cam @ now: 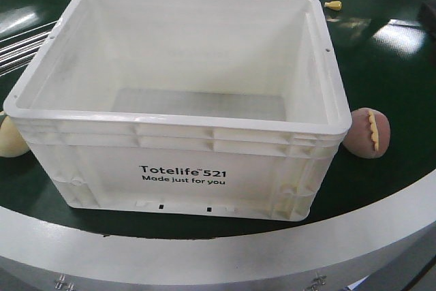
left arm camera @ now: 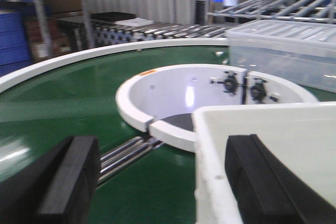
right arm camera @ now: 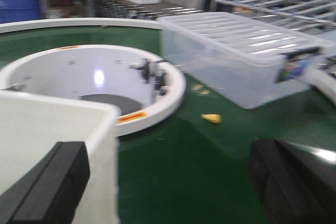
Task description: Place moving items into box and shelve
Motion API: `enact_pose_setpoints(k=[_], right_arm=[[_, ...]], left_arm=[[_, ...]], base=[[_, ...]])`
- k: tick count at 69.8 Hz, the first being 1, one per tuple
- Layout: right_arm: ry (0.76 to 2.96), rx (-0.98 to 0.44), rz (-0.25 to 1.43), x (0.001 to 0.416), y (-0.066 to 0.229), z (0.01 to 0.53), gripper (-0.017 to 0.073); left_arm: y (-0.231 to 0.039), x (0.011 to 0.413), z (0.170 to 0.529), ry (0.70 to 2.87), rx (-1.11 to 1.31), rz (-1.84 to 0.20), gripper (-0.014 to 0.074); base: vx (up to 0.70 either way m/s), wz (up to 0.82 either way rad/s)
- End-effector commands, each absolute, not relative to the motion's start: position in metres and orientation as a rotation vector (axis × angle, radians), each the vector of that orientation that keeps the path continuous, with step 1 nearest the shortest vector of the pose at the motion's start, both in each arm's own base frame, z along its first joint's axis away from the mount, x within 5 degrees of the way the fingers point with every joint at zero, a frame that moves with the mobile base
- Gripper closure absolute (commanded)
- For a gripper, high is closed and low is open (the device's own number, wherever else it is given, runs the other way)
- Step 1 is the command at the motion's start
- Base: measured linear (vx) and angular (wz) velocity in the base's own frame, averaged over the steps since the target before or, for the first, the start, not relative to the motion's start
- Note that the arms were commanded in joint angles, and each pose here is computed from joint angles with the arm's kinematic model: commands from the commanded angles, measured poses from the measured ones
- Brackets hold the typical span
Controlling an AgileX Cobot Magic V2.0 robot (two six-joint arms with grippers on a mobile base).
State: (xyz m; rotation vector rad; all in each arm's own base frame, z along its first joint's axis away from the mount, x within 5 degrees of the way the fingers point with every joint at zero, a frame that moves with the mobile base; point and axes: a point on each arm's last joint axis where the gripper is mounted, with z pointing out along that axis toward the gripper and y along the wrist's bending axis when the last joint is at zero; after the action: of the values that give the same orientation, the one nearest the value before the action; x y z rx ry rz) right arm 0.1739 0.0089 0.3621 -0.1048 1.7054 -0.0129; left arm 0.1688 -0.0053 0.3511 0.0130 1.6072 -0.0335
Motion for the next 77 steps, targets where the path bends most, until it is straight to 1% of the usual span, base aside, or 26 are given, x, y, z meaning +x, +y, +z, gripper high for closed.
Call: enact_pose_setpoints(k=[1, 5, 16, 23, 32, 43, 53, 64, 77], right_arm=[[1.591, -0.045, -0.085, 0.168, -0.005, 0.384, -0.0081], [1.606, -0.021, -0.109, 0.167, -0.010, 0.383, -0.0078], [1.635, -0.036, -0.088, 0.171, -0.006, 0.379, -0.0068], [1.666, -0.039, -0.069, 0.183, -0.004, 0.376, -0.0062], [1.716, -0.009, -0.031, 0.203, -0.004, 0.378, -0.0052], [1.837, 0.004, -0.002, 0.233, -0.004, 0.371, -0.0041], [1.963, 0.017, 0.017, 0.257, -0.004, 0.346, -0.0026], [2.122, 0.034, 0.044, 0.277, -0.004, 0.313, -0.0026], [2.257, 0.075, 0.091, 0.295, -0.002, 0.280, -0.0026]], left_arm=[[0.004, 0.159, 0.374, 1.493, -0.033, 0.010, 0.0006], [0.008, 0.155, 0.375, 1.503, -0.050, 0.038, 0.0006], [0.012, 0.155, 0.373, 1.525, -0.067, 0.056, 0.0006], [0.013, 0.164, 0.370, 1.521, -0.073, 0.059, 0.0006], [0.015, 0.182, 0.366, 1.541, -0.096, 0.046, 0.0006], [0.017, 0.204, 0.373, 1.566, -0.099, 0.043, 0.0006], [0.018, 0.214, 0.377, 1.584, -0.116, 0.024, 0.0006], [0.017, 0.214, 0.376, 1.599, -0.113, 0.025, 0.0006], [0.017, 0.214, 0.375, 1.610, -0.111, 0.024, 0.0006]], base=[[0.00, 0.00], [0.00, 0.00], [0.00, 0.00], [0.00, 0.00], [0.00, 0.00], [0.00, 0.00], [0.00, 0.00], [0.00, 0.00], [0.00, 0.00]])
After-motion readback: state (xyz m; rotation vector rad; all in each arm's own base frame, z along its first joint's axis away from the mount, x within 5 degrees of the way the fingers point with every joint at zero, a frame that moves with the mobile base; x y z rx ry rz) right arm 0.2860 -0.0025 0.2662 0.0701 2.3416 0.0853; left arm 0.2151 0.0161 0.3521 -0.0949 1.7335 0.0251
